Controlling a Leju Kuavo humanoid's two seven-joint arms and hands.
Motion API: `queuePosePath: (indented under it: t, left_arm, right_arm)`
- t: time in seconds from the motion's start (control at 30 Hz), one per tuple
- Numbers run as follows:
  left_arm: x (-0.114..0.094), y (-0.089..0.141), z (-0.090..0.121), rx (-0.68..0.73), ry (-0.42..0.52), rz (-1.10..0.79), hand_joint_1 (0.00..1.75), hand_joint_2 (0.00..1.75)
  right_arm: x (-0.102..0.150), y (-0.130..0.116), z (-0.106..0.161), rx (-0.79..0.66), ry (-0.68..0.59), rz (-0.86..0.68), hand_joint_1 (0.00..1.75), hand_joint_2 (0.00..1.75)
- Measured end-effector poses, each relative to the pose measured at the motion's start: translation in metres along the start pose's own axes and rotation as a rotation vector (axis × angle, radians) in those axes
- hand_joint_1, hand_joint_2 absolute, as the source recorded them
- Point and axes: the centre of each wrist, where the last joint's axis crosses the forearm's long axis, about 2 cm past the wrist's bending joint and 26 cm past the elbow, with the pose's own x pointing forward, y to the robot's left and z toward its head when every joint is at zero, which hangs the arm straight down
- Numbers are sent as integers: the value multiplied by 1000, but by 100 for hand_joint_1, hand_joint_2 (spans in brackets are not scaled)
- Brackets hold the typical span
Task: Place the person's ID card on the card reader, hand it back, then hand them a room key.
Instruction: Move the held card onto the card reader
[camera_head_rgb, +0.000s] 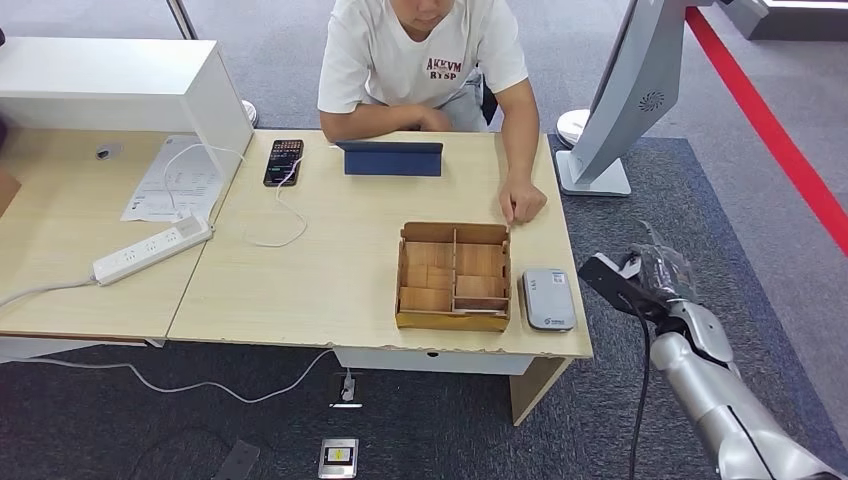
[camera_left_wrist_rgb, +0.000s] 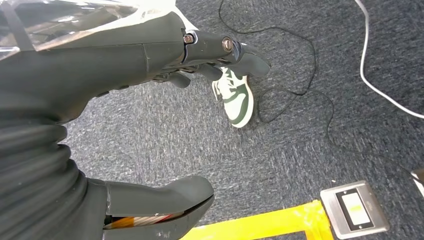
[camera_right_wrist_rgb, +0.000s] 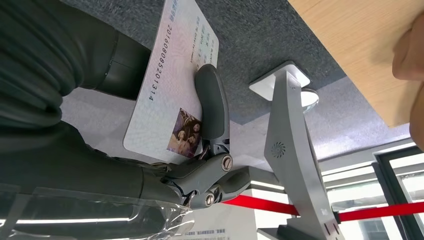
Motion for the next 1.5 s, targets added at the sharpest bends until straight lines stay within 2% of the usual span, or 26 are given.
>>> queuePosePath:
  t: [0.83,1.5]
  left_arm:
    - [0,0,0,-2,1,-11,0,175]
    - [1,0,-1,-3,4,-16,0,175]
  right_arm:
    - [23,23,3,100,-53,14,175,175]
    - [28,35,8,134,-65,21,175,175]
